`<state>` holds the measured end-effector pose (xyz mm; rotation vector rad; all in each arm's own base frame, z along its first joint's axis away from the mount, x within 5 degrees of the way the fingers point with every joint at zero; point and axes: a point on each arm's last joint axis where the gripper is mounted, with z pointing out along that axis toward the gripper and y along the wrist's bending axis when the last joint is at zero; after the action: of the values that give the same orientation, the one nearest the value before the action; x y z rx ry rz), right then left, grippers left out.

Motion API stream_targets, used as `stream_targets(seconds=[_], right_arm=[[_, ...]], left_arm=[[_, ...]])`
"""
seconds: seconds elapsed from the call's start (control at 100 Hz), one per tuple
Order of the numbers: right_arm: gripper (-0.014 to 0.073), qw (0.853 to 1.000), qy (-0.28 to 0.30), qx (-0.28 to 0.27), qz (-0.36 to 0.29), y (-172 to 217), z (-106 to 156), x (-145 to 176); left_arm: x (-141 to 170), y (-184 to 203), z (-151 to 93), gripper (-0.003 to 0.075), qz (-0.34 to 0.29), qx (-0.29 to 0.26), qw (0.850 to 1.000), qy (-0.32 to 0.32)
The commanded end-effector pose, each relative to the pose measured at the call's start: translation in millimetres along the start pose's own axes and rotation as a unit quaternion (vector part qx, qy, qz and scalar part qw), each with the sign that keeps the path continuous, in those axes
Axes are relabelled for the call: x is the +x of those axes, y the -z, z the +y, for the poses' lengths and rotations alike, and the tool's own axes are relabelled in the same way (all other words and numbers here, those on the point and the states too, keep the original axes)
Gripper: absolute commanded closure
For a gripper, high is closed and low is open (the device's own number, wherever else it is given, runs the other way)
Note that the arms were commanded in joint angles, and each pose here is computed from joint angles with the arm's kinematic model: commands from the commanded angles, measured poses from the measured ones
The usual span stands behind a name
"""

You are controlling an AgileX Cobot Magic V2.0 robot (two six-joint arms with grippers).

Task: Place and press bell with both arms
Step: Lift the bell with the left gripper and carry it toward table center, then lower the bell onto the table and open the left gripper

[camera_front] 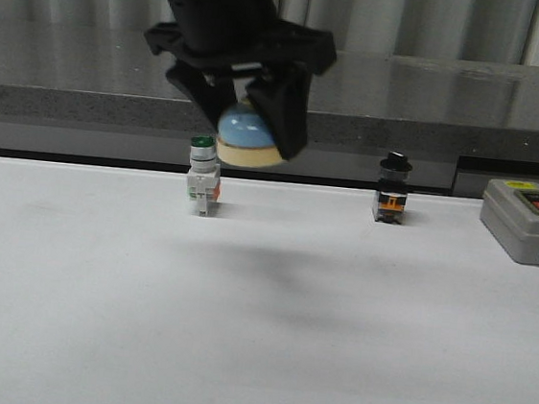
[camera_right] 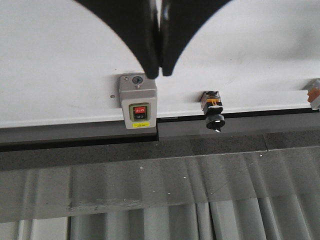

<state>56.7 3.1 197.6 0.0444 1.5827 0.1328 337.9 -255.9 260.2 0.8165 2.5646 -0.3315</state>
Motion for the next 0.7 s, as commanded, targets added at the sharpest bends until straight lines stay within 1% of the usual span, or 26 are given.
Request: stream_targets(seconds=[0.0,0.11,0.21,0.35,0.49,0.69], right_arm=[[0.0655,0.998,0.002,-0.005,-0.058,2.7,1.4,-13.1],[0.0655,0.998,0.002,-0.005,-0.058,2.7,1.4,-13.1],[0.0655,0.998,0.002,-0.005,-0.058,2.7,1.4,-13.1],[0.0655,0.998,0.002,-0.005,-0.058,2.7,1.4,-13.1],[0.0655,0.998,0.002,-0.005,-0.058,2.7,1.4,-13.1],[0.0655,0.998,0.002,-0.005,-0.058,2.7,1.4,-13.1]], left_arm=[[-13.9,10.0,-13.3,0.066,-0.056,0.011,0.998,-0.009],[-12.5,-14.6,-16.8,0.066,-0.046,0.013,0.999,-0.011],[-9.2,-37.4,-15.2,0.066,-0.031,0.016,0.999,-0.003],[-3.4,-60.1,-13.7,0.066,-0.008,0.018,1.0,0.003],[1.3,-73.4,-15.0,0.0659,0.009,0.022,1.0,0.008],[4.5,-75.6,-22.3,0.0653,0.022,0.028,0.999,0.004]])
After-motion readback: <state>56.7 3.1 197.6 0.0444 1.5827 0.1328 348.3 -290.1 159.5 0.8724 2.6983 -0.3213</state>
